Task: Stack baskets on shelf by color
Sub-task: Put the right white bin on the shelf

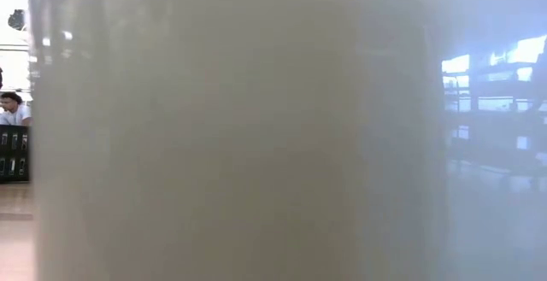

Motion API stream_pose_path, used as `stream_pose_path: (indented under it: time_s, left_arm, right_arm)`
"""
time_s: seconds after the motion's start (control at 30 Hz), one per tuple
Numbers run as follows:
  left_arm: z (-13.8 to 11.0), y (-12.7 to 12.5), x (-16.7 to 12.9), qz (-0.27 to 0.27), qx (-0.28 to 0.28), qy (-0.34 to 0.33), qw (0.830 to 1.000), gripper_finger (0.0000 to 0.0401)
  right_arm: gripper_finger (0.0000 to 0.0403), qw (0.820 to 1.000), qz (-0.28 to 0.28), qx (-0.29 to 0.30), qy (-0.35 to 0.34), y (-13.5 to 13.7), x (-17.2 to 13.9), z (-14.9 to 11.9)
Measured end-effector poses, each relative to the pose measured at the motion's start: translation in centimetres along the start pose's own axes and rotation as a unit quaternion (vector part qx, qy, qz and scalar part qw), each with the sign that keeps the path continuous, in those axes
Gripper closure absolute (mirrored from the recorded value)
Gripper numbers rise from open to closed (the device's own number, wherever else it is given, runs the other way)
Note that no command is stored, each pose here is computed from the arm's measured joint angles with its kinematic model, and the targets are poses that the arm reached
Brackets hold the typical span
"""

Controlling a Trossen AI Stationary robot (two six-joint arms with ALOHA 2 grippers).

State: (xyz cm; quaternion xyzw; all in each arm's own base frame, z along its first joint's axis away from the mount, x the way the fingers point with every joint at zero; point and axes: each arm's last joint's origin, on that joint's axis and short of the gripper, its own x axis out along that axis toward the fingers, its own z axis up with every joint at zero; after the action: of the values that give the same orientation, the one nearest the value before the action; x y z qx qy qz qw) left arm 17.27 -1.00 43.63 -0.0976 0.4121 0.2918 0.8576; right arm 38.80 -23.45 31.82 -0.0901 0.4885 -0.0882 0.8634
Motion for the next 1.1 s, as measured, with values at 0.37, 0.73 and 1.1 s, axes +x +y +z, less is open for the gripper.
stream_pose_path:
  time_s: [0.37, 0.73, 1.1]
  left_arm:
    - [0.0, 0.0, 0.0, 0.000, -0.001, 0.000, 1.000, 0.0208]
    - [0.0, 0.0, 0.0, 0.001, -0.006, -0.001, 1.000, 0.0208]
    - [0.0, 0.0, 0.0, 0.002, -0.005, -0.001, 1.000, 0.0208]
  right_arm:
    - [0.0403, 1.000, 0.014, -0.015, -0.017, -0.6, 2.4, -0.1]
    - [0.0403, 0.999, 0.031, -0.017, 0.012, -0.6, 4.3, -0.8]
    - [0.0403, 0.999, 0.030, -0.030, 0.009, -0.6, 4.6, -0.8]
